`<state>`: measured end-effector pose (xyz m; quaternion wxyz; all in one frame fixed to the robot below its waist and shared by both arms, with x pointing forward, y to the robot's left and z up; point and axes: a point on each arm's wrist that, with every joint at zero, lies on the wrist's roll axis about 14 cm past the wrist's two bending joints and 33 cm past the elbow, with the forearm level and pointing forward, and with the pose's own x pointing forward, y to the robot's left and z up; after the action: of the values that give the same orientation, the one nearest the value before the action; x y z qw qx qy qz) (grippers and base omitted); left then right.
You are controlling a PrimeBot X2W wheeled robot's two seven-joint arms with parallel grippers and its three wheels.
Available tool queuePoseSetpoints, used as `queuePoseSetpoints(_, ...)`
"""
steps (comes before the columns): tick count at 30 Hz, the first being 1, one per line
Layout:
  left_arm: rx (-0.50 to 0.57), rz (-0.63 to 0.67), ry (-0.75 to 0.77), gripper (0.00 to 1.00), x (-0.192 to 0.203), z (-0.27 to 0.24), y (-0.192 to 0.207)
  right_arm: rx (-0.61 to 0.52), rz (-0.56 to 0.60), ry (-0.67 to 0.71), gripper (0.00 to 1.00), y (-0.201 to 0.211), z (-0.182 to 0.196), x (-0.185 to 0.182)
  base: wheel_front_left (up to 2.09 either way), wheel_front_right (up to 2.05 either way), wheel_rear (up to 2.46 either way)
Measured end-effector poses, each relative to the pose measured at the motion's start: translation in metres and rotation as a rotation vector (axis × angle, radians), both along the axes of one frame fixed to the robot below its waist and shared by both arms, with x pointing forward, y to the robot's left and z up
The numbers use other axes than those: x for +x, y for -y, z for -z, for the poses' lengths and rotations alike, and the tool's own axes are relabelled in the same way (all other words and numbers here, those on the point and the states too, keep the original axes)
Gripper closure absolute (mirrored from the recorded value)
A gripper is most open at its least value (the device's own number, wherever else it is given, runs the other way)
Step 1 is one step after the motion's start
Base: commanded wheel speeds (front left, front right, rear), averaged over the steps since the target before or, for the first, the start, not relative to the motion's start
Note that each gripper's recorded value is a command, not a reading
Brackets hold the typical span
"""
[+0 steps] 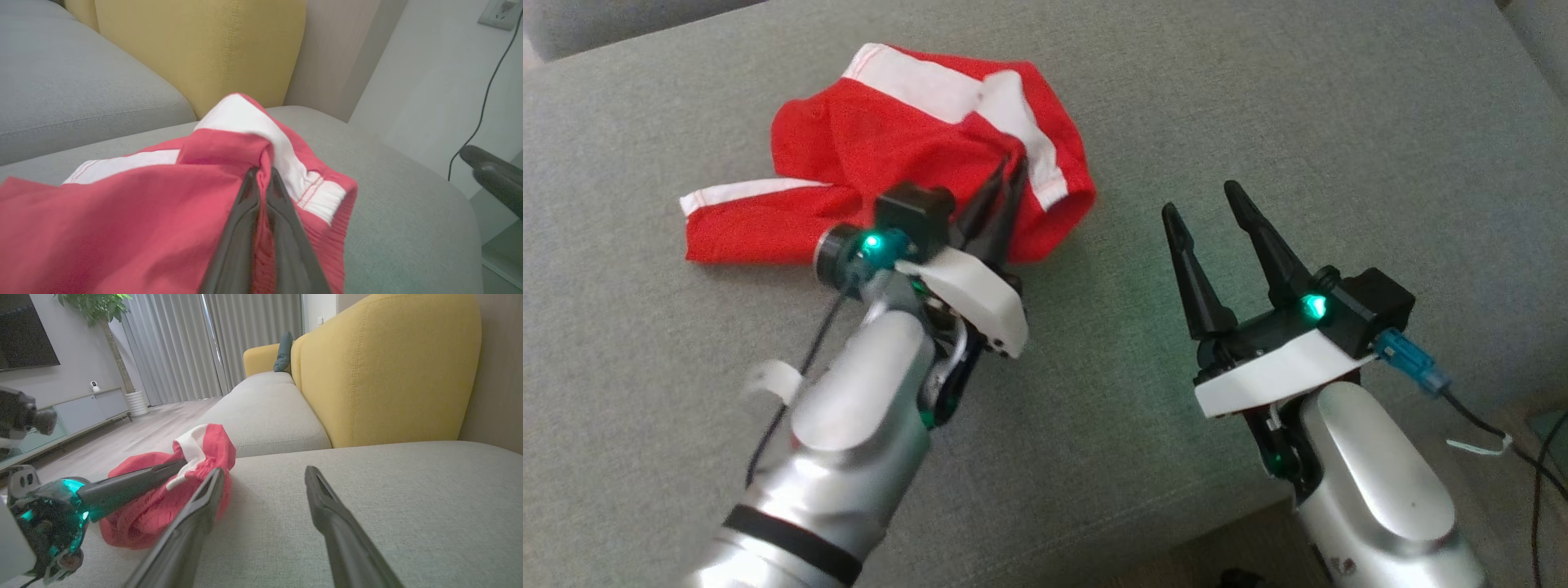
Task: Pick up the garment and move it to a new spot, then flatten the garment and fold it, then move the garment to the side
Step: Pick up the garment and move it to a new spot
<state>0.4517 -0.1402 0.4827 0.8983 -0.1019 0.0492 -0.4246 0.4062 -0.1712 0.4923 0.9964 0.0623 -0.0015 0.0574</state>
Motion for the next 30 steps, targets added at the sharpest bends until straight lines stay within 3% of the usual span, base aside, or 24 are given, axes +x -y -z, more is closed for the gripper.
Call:
queuePoseSetpoints(2, 0.007, 0.003, -0.004, 0.00, -0.007, 0.003, 0.004, -0.001, 0.005, -0.002, 0.00, 0.002, 0.000, 0.000, 0.00, 0.00, 0.00)
queuePoseSetpoints(10, 0.044, -0.120, -0.013, 0.00, -0.005, 0.014, -0.028, 0.015, -0.026, 0.011, 0.00, -0.010, -0.002, 0.008, 0.00, 0.00, 0.00)
queuePoseSetpoints(17, 0.091, -0.384, 0.010, 0.00, 0.010, 0.019, -0.112, 0.023, -0.087, 0.002, 0.00, -0.033, 0.003, 0.012, 0.00, 0.00, 0.00)
queuePoseSetpoints(30, 0.150, -0.732, 0.039, 0.00, -0.026, 0.015, -0.235, 0.031, -0.145, -0.032, 0.00, -0.058, 0.015, 0.006, 0.00, 0.00, 0.00)
